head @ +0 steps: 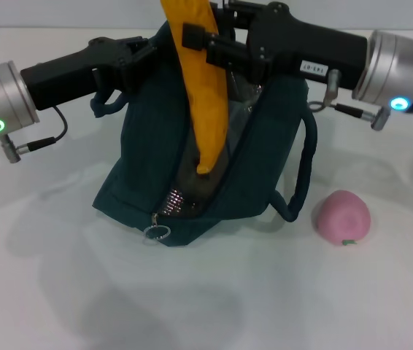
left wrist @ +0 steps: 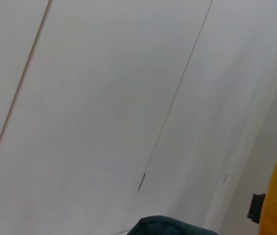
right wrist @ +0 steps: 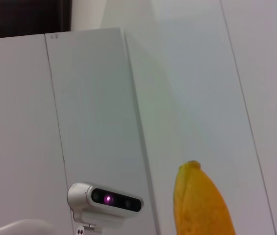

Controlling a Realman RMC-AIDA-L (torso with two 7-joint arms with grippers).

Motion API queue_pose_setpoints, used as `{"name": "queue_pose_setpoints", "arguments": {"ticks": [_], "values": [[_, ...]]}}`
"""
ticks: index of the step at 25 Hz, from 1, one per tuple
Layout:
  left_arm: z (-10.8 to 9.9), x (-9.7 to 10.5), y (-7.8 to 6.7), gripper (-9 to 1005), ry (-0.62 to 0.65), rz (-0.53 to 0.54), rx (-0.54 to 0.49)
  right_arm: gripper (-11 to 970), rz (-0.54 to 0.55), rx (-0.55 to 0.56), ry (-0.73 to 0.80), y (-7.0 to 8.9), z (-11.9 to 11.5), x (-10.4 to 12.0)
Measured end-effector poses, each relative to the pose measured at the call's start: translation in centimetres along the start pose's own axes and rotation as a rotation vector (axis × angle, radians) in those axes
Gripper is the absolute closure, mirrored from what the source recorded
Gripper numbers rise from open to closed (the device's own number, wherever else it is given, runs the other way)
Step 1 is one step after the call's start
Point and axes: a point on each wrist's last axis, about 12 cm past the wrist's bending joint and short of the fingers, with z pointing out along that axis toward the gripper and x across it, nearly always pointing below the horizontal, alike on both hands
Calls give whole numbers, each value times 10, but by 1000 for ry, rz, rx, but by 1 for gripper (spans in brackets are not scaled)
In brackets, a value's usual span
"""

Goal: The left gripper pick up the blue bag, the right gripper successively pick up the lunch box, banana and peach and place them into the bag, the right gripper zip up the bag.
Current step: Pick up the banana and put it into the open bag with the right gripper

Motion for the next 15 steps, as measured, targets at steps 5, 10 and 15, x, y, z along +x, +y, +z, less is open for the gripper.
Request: {"name": "queue_pose_setpoints", "arguments": {"ticks": [5, 10, 15], "values": [[-1, 1, 0, 954, 1, -2, -2, 539, -30, 42, -7, 1, -10, 11], [0, 1, 0, 954, 3, 0, 1, 500, -4, 74, 20, -1, -16, 21], [-2, 0, 1, 954, 3, 0, -5, 436, 2, 110, 20, -4, -26, 24]]}}
